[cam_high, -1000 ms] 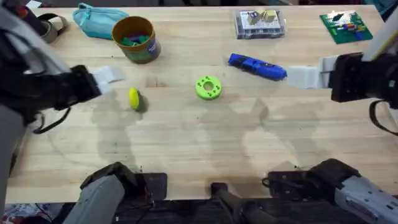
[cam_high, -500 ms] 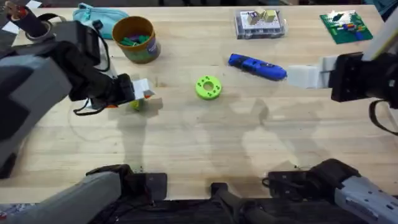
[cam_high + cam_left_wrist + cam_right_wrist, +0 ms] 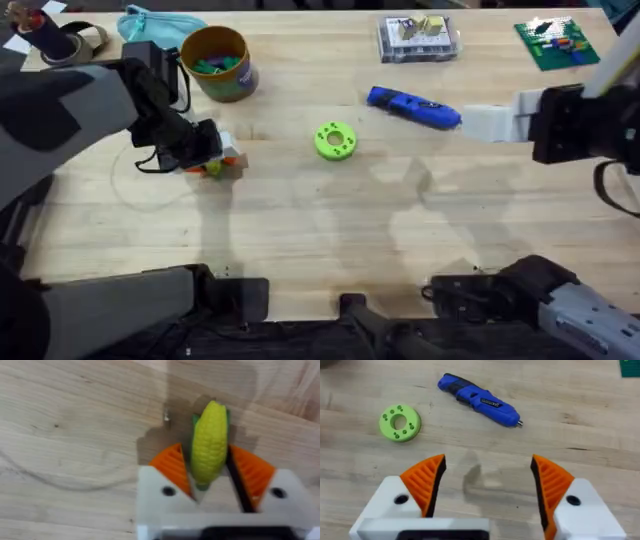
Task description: Pick up the gripper from the table and insert it into the empty holder that is missing its gripper. Then pick up a screw, insert it into the mounting hole, and use the screwdriver to tighten it. Finally, clean up the table by picking up the vegetable and placing it into the bucket.
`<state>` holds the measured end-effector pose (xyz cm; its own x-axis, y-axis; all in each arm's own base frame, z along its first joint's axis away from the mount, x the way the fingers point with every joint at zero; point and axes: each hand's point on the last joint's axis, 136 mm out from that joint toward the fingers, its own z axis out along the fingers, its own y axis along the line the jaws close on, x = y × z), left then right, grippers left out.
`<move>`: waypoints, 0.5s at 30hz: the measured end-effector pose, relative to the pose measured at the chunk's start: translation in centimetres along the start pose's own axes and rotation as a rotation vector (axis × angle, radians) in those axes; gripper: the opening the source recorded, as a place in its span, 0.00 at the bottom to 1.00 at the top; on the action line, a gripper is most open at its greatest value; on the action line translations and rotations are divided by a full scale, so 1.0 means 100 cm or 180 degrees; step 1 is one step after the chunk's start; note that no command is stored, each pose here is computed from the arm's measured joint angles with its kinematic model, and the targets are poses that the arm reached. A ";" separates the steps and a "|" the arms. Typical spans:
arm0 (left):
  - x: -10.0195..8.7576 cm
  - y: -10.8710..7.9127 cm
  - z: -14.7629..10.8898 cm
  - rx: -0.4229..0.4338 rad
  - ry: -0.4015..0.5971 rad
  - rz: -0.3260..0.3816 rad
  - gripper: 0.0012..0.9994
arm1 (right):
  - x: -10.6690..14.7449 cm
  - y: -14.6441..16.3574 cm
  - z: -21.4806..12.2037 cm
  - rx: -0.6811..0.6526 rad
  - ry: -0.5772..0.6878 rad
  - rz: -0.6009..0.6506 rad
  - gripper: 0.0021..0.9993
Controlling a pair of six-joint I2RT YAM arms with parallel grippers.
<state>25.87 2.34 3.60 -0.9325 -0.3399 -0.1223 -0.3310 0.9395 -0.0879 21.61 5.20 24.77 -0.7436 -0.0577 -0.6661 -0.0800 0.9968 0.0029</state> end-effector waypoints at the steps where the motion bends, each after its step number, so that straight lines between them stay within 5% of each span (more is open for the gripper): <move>1: -0.001 0.000 -0.001 0.0000 -0.0005 -0.0004 0.42 | 0.000 0.000 0.000 0.0001 0.0003 -0.0001 1.00; 6: -0.001 -0.001 -0.003 -0.0002 0.0002 0.0001 0.29 | 0.000 0.000 0.000 0.0002 0.0006 -0.0002 1.00; 15: 0.000 0.000 -0.003 -0.0006 0.0022 0.0000 0.28 | 0.000 0.000 0.000 0.0001 0.0006 -0.0002 1.00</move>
<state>25.83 2.33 3.90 -0.9334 -0.3397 -0.1154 -0.3313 0.9396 -0.0860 21.58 5.18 24.74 -0.7447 -0.0584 -0.6648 -0.0802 0.9968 0.0022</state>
